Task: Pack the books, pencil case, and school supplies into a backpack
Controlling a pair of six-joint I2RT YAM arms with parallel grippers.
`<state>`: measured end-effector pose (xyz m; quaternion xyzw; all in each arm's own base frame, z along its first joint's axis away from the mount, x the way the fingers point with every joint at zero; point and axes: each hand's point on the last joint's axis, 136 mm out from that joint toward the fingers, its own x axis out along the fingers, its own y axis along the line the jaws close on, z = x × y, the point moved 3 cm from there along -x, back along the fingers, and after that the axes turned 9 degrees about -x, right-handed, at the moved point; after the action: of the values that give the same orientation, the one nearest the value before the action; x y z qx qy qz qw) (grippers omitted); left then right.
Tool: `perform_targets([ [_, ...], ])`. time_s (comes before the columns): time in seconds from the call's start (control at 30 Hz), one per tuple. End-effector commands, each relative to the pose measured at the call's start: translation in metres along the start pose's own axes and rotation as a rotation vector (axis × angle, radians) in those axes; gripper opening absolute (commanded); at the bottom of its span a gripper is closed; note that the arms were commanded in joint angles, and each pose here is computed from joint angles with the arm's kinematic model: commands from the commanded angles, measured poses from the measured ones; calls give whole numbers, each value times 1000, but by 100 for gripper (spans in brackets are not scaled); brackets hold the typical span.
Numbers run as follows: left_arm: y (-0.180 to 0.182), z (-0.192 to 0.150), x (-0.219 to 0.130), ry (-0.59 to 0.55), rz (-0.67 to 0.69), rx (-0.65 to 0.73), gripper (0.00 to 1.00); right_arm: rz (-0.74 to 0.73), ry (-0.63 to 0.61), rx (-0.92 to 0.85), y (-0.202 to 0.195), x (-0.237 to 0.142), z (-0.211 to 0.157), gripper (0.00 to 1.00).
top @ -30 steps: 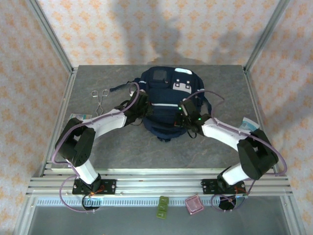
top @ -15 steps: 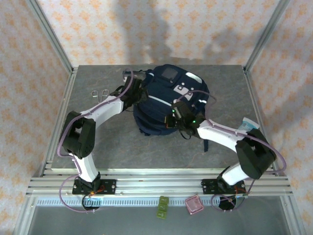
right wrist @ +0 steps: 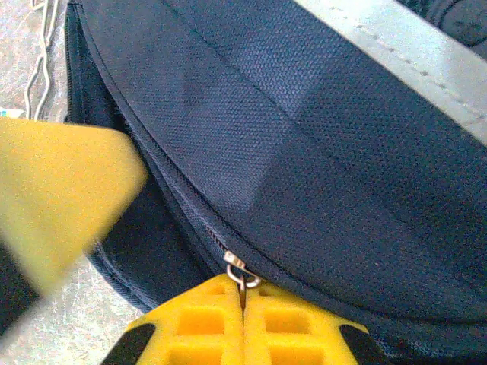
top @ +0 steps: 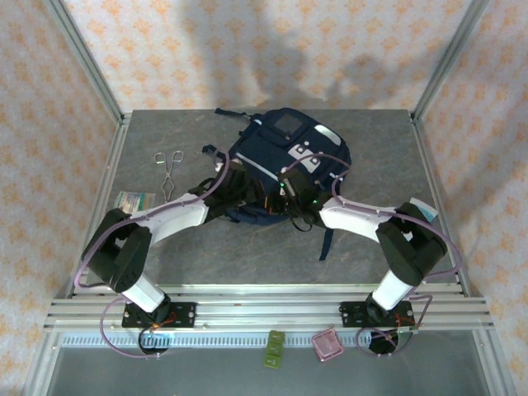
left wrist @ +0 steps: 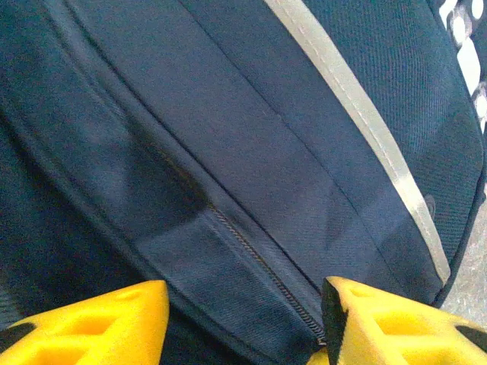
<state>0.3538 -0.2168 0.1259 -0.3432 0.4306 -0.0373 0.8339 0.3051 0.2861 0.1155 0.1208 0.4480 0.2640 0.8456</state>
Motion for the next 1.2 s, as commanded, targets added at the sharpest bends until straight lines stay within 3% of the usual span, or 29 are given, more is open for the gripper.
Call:
perform_targets([
  [0.0, -21, 8, 12, -34, -67, -41, 56, 78, -48, -16, 18, -1, 14, 0],
  [0.1, -30, 11, 21, -47, -76, -20, 54, 81, -42, -17, 19, 0, 10, 0],
  [0.2, -33, 14, 29, -58, -62, -14, 44, 66, -41, -20, 17, -1, 9, 0],
  [0.37, -23, 18, 39, -40, -20, -9, 1, -55, -46, -62, 1, -9, 10, 0],
  [0.67, 0, 36, 22, -71, -8, -18, 0, -371, -30, -53, -80, -38, 12, 0],
  [0.97, 3, 37, 23, -53, 6, 16, 0, -691, -141, 46, -137, -64, 56, 2],
  [1.1, 2, 35, 23, -45, -5, 16, 0, -612, -189, 77, -126, -56, 73, 3],
  [1.17, 1, 34, 23, -39, -5, 19, 0, -561, -192, 90, -117, -54, 77, 10],
])
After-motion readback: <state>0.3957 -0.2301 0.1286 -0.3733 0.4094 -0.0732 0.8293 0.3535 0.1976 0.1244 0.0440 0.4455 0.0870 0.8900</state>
